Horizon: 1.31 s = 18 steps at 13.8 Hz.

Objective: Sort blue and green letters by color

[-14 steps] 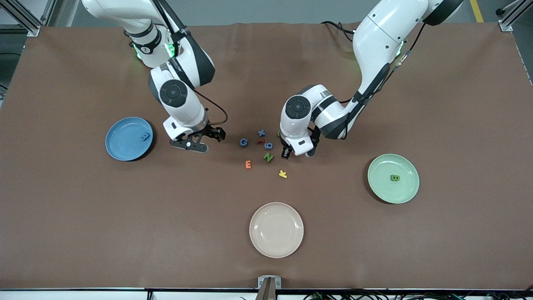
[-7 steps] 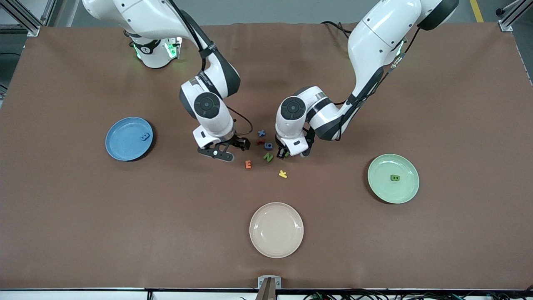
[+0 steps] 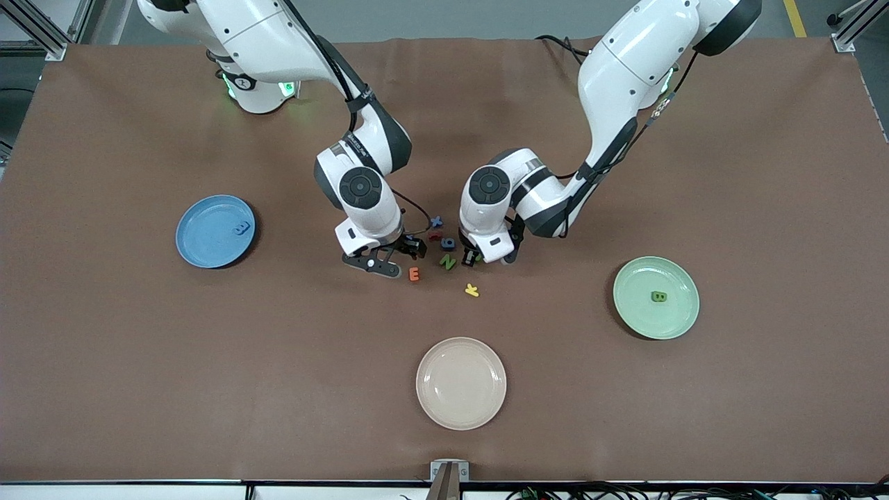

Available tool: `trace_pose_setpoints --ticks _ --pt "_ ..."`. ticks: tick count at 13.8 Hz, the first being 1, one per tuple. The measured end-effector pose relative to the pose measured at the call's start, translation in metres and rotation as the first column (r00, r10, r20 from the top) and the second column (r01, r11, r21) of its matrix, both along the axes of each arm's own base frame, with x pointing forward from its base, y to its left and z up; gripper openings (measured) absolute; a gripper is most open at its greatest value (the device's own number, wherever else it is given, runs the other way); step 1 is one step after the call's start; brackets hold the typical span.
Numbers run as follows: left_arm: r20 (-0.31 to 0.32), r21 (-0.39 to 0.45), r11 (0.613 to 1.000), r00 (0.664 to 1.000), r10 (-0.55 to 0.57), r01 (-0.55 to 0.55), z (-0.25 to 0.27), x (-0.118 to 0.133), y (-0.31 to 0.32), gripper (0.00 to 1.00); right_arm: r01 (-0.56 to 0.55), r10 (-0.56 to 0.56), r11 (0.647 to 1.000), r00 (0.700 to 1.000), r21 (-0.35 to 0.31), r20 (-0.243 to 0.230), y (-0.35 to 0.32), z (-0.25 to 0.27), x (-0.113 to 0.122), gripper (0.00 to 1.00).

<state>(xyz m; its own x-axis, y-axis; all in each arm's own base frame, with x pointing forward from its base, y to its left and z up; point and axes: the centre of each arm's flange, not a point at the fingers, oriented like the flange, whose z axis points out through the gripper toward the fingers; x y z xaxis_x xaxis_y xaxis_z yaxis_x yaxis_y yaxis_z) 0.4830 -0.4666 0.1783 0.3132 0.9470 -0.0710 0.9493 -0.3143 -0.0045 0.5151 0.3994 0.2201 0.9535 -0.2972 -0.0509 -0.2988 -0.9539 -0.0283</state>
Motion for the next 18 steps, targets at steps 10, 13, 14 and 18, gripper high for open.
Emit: trace_pose_setpoints --ticks 10,13,14,18 --pt "0.009 0.006 1.0 1.0 0.017 -0.017 -0.006 0.009 0.009 0.58 0.071 -0.074 0.995 0.996 -0.064 -0.054 0.022 -0.052 -0.064 0.99" --pt "0.011 0.005 1.0 1.0 0.018 -0.018 -0.005 0.01 0.009 0.53 0.073 -0.076 0.996 0.996 -0.061 -0.049 0.022 -0.051 -0.064 0.94" --pt "0.014 0.003 1.0 1.0 0.018 -0.018 -0.004 0.011 0.008 0.44 0.073 -0.075 0.996 0.996 -0.059 -0.047 0.023 -0.051 -0.064 0.92" --pt "0.018 0.001 1.0 1.0 0.02 -0.02 -0.003 0.013 0.008 0.27 0.074 -0.076 0.996 0.996 -0.05 -0.037 0.023 -0.051 -0.063 0.9"
